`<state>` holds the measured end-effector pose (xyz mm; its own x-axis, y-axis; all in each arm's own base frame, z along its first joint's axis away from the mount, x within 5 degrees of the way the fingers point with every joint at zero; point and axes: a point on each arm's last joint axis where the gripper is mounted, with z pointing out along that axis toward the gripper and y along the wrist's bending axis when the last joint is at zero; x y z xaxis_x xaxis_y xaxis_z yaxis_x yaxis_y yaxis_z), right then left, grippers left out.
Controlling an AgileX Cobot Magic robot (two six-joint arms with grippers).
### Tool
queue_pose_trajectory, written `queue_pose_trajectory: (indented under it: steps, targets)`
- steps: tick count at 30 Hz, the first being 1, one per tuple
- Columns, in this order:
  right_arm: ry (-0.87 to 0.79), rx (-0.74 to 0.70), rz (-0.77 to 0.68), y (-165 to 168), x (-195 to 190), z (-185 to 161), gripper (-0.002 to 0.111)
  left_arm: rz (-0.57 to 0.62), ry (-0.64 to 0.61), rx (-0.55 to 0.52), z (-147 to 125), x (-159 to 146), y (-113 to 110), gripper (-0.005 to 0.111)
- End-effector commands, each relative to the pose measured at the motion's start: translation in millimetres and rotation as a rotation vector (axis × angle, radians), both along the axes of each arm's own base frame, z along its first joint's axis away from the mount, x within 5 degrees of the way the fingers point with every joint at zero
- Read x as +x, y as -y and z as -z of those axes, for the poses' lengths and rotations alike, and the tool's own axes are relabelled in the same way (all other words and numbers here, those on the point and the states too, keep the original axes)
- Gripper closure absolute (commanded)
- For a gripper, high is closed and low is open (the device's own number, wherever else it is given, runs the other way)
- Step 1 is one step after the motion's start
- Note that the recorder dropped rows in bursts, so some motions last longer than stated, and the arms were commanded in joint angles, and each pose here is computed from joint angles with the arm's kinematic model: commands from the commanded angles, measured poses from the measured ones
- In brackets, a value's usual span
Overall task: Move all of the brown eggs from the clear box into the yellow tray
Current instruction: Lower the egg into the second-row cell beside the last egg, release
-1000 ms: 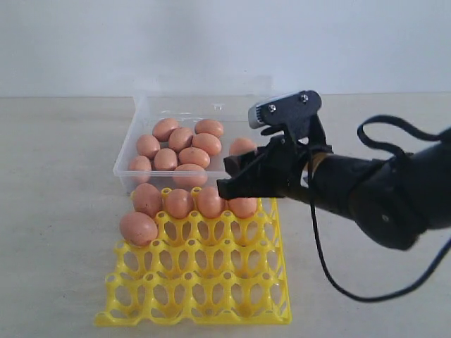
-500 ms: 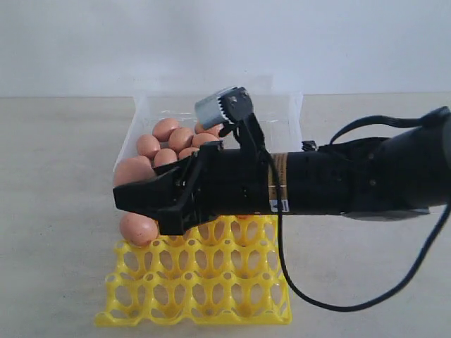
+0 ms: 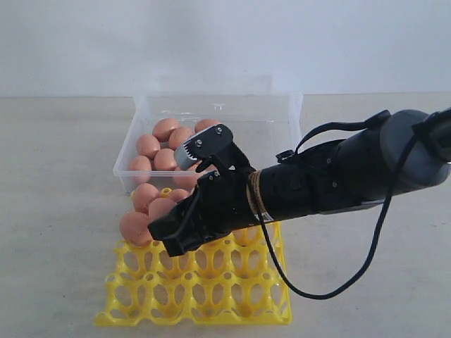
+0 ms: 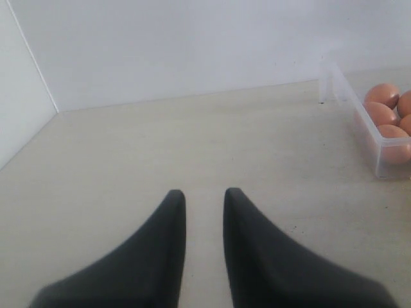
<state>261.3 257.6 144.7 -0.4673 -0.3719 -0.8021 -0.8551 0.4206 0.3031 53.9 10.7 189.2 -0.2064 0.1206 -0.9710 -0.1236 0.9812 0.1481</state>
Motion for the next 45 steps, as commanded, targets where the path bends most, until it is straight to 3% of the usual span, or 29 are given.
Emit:
queue_pose_trajectory:
  steps: [1, 14, 25, 36, 39, 45]
  targets:
    - [0.051, 0.003, 0.005, -1, 3, -2, 0.108, -0.002, 0.0, -0.004, 1, 0, 0, 0.085]
    - [0.083, 0.008, 0.064, -2, 12, 16, 0.108, -0.002, 0.0, -0.004, 1, 0, 0, 0.085]
    - [0.144, 0.055, -0.037, -7, 7, 11, 0.108, -0.002, 0.0, -0.004, 1, 0, 0, 0.085]
    - [0.163, 0.048, -0.048, -7, 7, 12, 0.108, -0.002, 0.0, -0.004, 1, 0, 0, 0.085]
    - [0.173, 0.036, -0.051, -6, 7, 12, 0.098, -0.002, 0.0, -0.004, 1, 0, 0, 0.085]
    - [0.173, 0.039, -0.05, -6, 7, 12, 0.062, -0.002, 0.0, -0.004, 1, 0, 0, 0.085]
